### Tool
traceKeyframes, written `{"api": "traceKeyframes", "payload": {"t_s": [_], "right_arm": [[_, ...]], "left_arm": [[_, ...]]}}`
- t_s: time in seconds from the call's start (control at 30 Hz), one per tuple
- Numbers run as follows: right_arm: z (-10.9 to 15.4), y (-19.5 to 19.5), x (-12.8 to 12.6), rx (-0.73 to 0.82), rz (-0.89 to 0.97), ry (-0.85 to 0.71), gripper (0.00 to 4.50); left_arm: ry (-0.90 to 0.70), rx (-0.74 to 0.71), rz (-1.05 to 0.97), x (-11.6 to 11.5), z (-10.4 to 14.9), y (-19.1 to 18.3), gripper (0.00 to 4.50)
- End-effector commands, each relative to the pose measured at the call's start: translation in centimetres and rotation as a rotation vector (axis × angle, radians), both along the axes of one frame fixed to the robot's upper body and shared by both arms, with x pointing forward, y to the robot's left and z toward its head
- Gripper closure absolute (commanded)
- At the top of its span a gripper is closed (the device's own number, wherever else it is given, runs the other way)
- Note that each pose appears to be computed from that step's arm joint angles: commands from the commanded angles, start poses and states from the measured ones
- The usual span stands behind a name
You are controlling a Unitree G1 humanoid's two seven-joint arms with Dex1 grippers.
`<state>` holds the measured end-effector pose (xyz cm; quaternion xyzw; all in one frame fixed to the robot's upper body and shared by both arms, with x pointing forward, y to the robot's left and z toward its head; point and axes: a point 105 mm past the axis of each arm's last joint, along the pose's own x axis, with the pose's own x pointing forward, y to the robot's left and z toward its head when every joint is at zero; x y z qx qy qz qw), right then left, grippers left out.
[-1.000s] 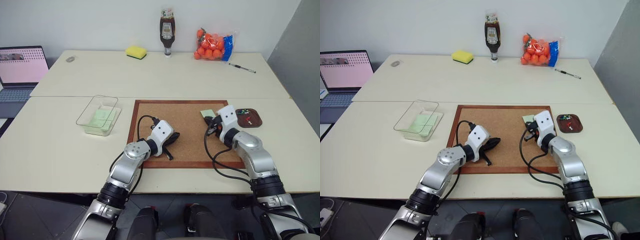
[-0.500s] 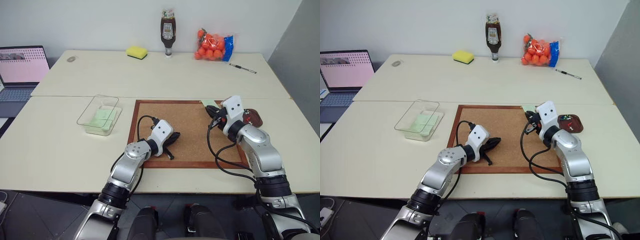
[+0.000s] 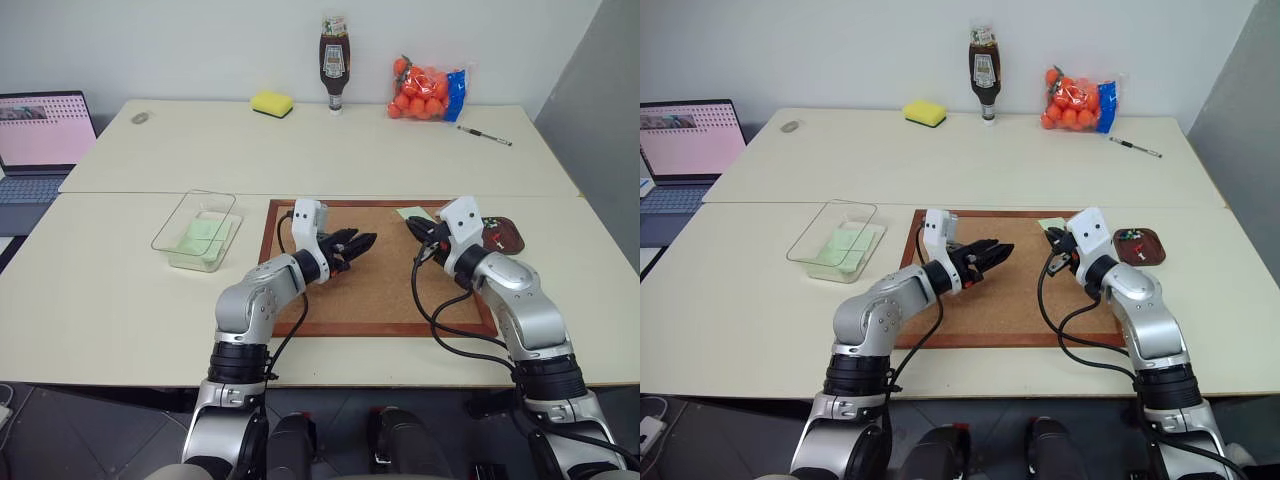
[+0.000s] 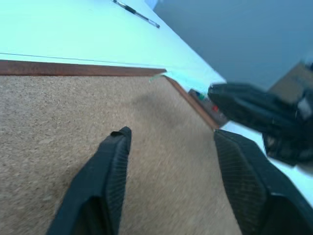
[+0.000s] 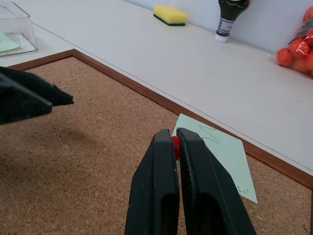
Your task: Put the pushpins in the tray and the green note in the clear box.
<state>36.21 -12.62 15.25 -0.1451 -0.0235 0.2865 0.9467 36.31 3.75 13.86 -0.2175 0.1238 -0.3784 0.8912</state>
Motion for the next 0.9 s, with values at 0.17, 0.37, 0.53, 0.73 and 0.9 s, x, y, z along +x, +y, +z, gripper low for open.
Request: {"api": "traceKeyframes", "payload": {"t_s": [0.17,0.37,0.53,0.73,0.9], "right_arm": [[1.8,1.6,-1.3,-0.051,0.074,-0.101,4.50],[1.6,2.8,-2.2,-0.087,0.120,-0.113,4.50],[1.5,3.5,-2.9,-0.105,0.144,-0.118,4.50],[1.4,3.5,-3.2,-0.115,0.146,-0.119,4.50],[1.4,3.6,-3.4,-0.125,0.150,-0.120,4.50]], "left_arm": [[0.149,-0.172,-0.002,0.7,1.5,-1.5,0.74],[0.267,-0.278,-0.019,1.1,1.7,-3.3,0.74],[0.351,-0.338,-0.032,1.2,1.5,-4.9,0.74],[0.399,-0.388,-0.013,1.9,1.6,-5.0,1.09],[0.425,-0.425,-0.067,1.5,2.0,-5.7,1.83]]}}
